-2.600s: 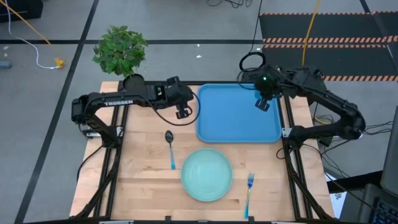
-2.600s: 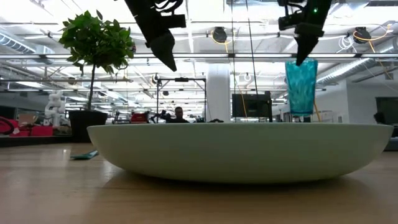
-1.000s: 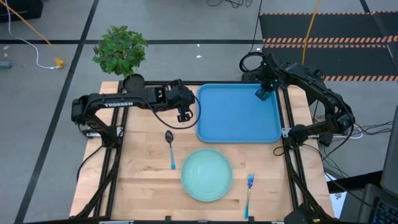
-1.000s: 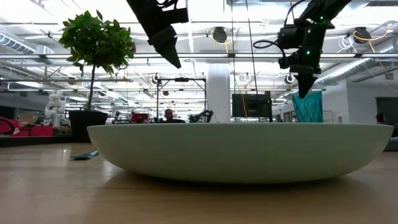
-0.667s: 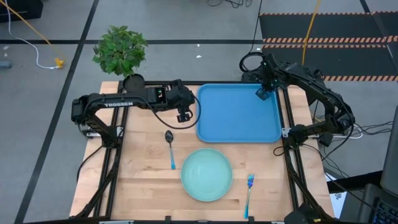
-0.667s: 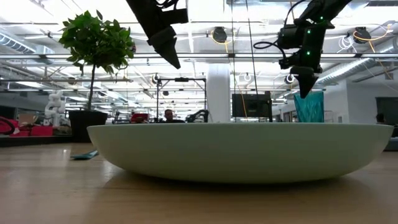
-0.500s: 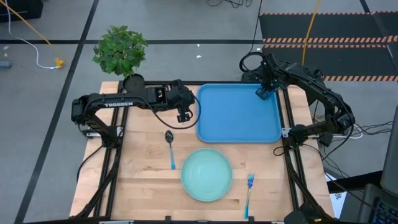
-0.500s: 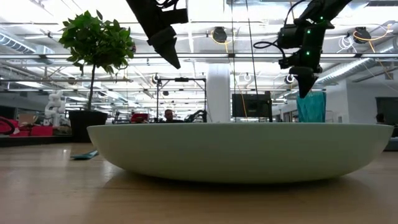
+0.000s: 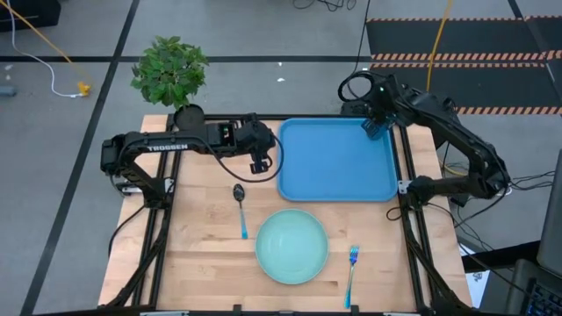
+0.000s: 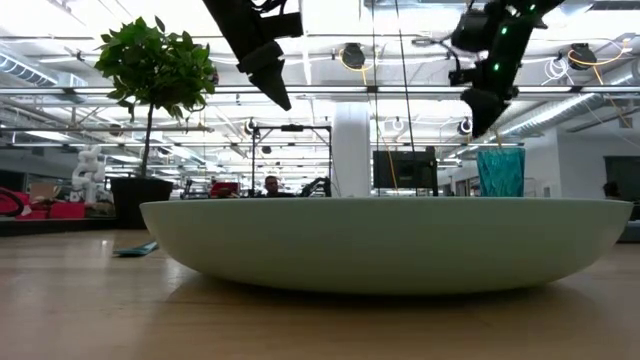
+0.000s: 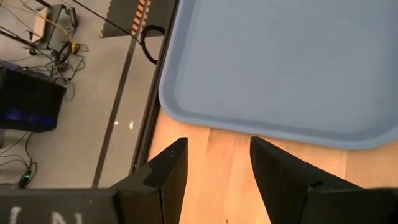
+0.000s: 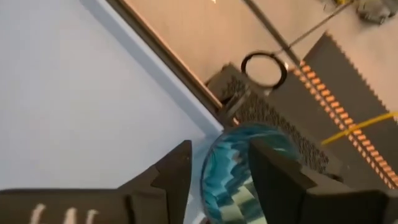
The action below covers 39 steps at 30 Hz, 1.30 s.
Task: Pick and place plate/cup/fork/spoon on tray
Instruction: Put the light blue plate in the blue serving tray
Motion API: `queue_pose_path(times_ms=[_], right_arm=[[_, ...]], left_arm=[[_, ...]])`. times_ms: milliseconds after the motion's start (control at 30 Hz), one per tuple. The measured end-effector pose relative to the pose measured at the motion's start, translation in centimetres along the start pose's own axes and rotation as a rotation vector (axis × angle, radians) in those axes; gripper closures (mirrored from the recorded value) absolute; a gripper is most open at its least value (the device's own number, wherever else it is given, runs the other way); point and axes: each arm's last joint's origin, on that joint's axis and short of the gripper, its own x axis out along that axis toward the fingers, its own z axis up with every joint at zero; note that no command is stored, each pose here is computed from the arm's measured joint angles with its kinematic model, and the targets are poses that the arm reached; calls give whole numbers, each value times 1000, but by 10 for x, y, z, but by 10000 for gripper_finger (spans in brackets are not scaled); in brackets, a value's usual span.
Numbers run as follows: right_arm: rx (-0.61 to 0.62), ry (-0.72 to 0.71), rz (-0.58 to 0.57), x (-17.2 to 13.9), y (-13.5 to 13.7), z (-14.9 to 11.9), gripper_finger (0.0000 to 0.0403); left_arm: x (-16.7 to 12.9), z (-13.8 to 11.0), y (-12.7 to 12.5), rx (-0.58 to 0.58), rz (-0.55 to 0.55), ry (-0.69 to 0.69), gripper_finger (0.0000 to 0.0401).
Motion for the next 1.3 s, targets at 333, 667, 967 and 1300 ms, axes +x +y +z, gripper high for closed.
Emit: queue_pose_path(times_ms=[333,667,967,1300], right_arm=[[-39,-333,263,-77,41,-11,233],[-250,-603,657,-106,112,-51,236],[-450,-691,740,-89,181,-82,236],[-510,-669,761,-86,208,-85,236]], left_arm=[[-16,9,-40,163,-73,-59,226],[-60,-2,-138,345,-320,-132,226],[-102,-46,-235,557,-503,-343,226],[-71,-71,-294,679,-616,-265,226]])
